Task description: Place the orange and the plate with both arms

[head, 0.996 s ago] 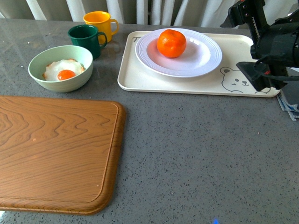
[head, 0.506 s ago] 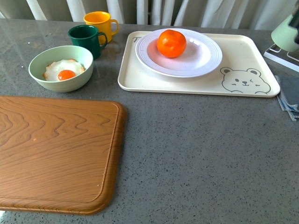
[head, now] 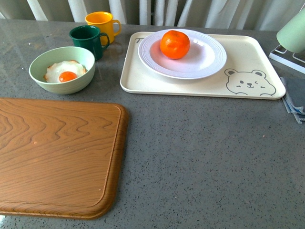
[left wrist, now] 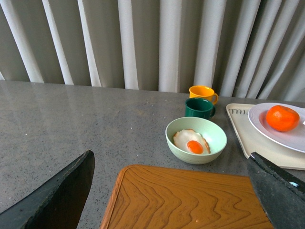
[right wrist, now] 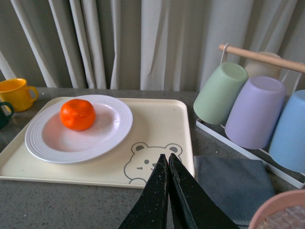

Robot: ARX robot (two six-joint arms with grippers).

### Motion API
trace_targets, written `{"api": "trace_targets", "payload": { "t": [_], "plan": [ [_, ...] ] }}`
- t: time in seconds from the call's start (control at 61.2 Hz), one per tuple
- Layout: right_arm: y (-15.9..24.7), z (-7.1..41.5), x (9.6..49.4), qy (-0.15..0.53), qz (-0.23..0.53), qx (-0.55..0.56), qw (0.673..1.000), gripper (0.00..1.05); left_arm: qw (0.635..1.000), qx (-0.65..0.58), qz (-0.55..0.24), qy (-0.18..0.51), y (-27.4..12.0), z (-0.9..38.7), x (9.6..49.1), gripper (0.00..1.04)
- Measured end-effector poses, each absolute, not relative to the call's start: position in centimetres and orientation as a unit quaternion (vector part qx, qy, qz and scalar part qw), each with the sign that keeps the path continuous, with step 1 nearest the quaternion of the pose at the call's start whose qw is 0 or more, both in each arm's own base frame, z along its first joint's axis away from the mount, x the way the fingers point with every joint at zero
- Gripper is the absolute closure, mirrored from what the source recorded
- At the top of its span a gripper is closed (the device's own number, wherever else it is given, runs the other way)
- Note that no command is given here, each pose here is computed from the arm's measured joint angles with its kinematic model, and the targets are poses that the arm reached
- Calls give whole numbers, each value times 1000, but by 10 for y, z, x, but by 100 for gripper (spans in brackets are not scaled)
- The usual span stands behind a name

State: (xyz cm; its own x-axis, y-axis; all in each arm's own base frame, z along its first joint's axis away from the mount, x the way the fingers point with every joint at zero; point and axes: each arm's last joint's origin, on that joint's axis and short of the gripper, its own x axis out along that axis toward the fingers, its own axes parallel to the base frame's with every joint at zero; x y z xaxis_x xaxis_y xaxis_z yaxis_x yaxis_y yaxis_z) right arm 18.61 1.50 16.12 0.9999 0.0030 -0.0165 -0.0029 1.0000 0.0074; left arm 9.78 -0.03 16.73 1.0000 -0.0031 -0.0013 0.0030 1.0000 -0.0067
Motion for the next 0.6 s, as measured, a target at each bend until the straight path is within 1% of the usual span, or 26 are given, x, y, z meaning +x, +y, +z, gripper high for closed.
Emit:
{"api": "trace_targets", "payload": {
  "t": [0.098,0.147,0.245,0.604],
  "plan": [
    [12,161,176,9,1,3,1000,103,1000,-4,-2,1,0,167,98,9],
    [7,161,171,9,13,3,1000,103,1000,-4,-2,1,0,167,98,9],
    [1,162,163,8,-1,3,1000,103,1000,-4,-2,1,0,167,98,9],
    [0,167,142,0,1,3,1000,103,1000,-4,-2,1,0,167,98,9]
  ]
}}
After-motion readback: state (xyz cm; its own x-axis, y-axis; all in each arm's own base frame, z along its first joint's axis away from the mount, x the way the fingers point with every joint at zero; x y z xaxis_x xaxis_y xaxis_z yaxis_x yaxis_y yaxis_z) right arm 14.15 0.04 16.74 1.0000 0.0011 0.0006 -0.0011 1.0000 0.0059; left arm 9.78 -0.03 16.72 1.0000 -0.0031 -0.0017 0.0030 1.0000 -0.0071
